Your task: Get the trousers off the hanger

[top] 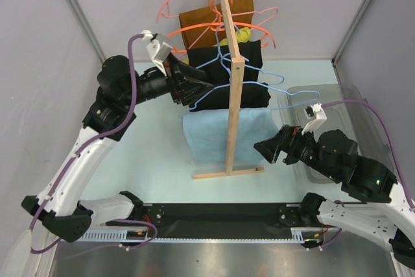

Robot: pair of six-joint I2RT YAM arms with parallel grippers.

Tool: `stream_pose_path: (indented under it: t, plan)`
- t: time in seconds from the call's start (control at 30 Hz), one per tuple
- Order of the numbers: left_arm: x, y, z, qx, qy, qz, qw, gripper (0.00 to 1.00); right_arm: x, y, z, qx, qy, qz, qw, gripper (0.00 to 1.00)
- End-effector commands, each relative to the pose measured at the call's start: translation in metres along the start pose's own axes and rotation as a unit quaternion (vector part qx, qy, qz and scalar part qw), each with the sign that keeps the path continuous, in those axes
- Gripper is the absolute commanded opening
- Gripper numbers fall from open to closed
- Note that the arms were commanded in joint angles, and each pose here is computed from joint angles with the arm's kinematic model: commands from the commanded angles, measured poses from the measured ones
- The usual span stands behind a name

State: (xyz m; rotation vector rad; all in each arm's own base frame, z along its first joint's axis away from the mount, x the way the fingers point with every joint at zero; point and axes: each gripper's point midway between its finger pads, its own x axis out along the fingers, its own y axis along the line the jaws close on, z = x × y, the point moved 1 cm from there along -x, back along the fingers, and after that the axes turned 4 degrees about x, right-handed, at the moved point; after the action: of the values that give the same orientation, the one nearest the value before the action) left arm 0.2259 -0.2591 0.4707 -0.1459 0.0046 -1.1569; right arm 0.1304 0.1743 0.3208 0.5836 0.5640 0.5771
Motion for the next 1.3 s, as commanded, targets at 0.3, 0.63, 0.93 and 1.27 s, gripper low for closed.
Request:
stream_pose_path:
  t: [0.3,0.63,0.93,1.27]
  plan:
    - [0.017,-0.025,0.006,0.033,-0.011,-0.141,0.989,0.56,-0.012,0.028,0.021,0.009,-0.024,0.053,0.998,1.00]
    - [0.029,-0.017,-0.017,0.012,0.005,-0.145,0.989,0.55,-0.013,0.026,0.021,0.017,-0.031,0.053,0.998,1.00]
    - [0.036,-0.016,-0.028,0.003,0.012,-0.141,0.990,0.36,-0.012,0.023,0.021,0.023,-0.035,0.048,0.998,1.00]
    - [0.031,-0.030,-0.022,0.005,0.005,-0.158,0.987,0.00,-0.018,0.019,0.024,0.031,-0.045,0.041,0.998,1.00]
